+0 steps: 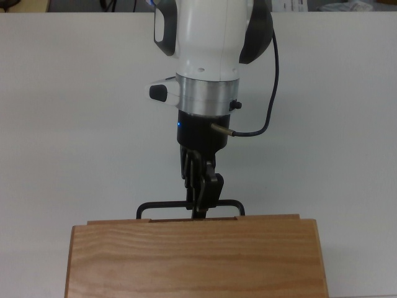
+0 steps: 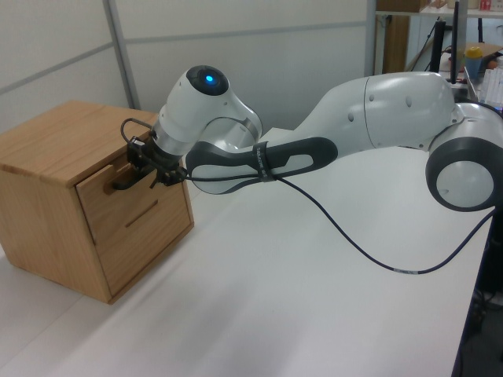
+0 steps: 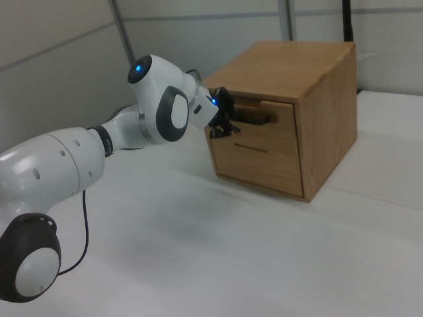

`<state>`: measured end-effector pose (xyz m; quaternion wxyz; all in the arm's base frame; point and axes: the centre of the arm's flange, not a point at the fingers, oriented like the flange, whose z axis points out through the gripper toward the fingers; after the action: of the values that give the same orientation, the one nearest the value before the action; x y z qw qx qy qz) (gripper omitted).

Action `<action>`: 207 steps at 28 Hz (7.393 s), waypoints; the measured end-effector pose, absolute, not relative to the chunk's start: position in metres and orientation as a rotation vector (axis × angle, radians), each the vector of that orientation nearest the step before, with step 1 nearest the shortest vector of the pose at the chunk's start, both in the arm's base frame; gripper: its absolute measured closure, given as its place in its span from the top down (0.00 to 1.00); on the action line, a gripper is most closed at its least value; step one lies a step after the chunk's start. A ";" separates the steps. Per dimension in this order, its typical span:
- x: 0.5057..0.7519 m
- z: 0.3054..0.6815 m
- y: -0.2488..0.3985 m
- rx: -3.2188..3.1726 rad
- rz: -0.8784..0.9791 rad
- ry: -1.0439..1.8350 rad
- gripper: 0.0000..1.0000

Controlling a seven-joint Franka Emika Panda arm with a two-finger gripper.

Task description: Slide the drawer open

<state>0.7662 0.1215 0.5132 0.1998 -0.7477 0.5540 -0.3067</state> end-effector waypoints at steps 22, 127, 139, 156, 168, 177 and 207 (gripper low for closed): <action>0.764 0.510 0.129 -1.985 -0.750 1.737 0.06; 0.519 0.580 0.158 -2.298 -0.596 1.768 0.88; 0.515 0.591 0.156 -2.393 -0.602 1.646 1.00; 0.511 0.626 0.129 -2.955 -0.281 0.684 1.00; 0.517 0.631 0.093 -3.105 -0.124 0.156 1.00; 0.521 0.630 0.073 -3.116 -0.119 0.027 1.00; 0.521 0.629 0.068 -3.119 -0.098 0.024 1.00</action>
<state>0.5209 0.0683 0.6290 0.0105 -0.9994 0.0076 -0.0313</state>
